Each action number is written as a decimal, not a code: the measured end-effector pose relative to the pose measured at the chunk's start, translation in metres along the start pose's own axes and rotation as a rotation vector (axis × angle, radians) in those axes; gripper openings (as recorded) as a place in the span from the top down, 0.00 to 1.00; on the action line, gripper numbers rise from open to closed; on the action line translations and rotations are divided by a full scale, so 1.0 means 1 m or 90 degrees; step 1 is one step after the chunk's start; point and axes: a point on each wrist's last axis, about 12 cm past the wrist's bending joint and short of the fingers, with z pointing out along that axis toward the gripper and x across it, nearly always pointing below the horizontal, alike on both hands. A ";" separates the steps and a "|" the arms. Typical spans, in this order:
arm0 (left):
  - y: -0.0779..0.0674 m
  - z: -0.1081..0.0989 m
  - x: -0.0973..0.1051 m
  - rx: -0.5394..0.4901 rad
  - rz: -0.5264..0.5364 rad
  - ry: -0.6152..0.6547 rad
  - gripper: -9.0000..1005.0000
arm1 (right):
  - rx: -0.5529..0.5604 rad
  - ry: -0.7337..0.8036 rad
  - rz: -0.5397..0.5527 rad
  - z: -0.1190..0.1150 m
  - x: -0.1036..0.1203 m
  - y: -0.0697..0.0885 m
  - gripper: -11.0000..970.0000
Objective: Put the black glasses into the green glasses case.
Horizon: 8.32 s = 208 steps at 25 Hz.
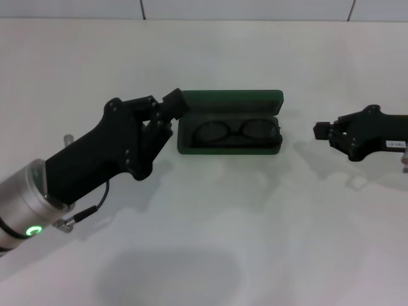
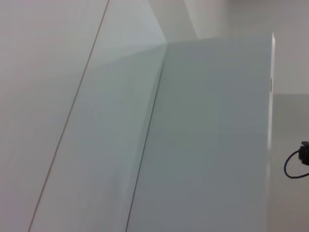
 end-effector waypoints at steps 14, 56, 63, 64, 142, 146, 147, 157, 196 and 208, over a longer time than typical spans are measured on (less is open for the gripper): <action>-0.008 -0.006 0.006 -0.011 0.010 0.001 0.96 | -0.015 0.063 0.013 0.039 -0.018 -0.008 0.96; -0.004 0.002 0.007 -0.008 0.011 0.008 0.96 | -0.021 0.109 0.014 0.069 -0.015 -0.004 0.96; -0.004 0.003 0.008 -0.006 0.011 0.007 0.96 | -0.019 0.103 0.005 0.070 -0.018 -0.005 0.96; -0.004 0.003 0.008 -0.006 0.011 0.007 0.96 | -0.019 0.102 0.004 0.071 -0.019 -0.005 0.96; 0.132 0.147 -0.023 -0.035 0.072 0.580 0.77 | 0.050 -0.244 0.169 -0.118 0.071 0.015 0.66; 0.133 0.147 -0.017 -0.056 0.075 0.582 0.77 | 0.054 -0.239 0.172 -0.116 0.072 0.015 0.65; 0.133 0.147 -0.015 -0.059 0.076 0.583 0.77 | 0.054 -0.239 0.173 -0.115 0.072 0.015 0.65; 0.130 0.148 -0.011 -0.059 0.074 0.588 0.77 | 0.065 -0.238 0.183 -0.112 0.075 0.015 0.63; 0.096 0.143 0.014 0.078 0.056 0.641 0.77 | 0.060 -0.242 0.190 -0.108 0.075 0.014 0.56; 0.075 0.121 -0.037 0.142 -0.033 0.422 0.76 | -0.024 -0.186 0.121 -0.092 0.067 0.023 0.54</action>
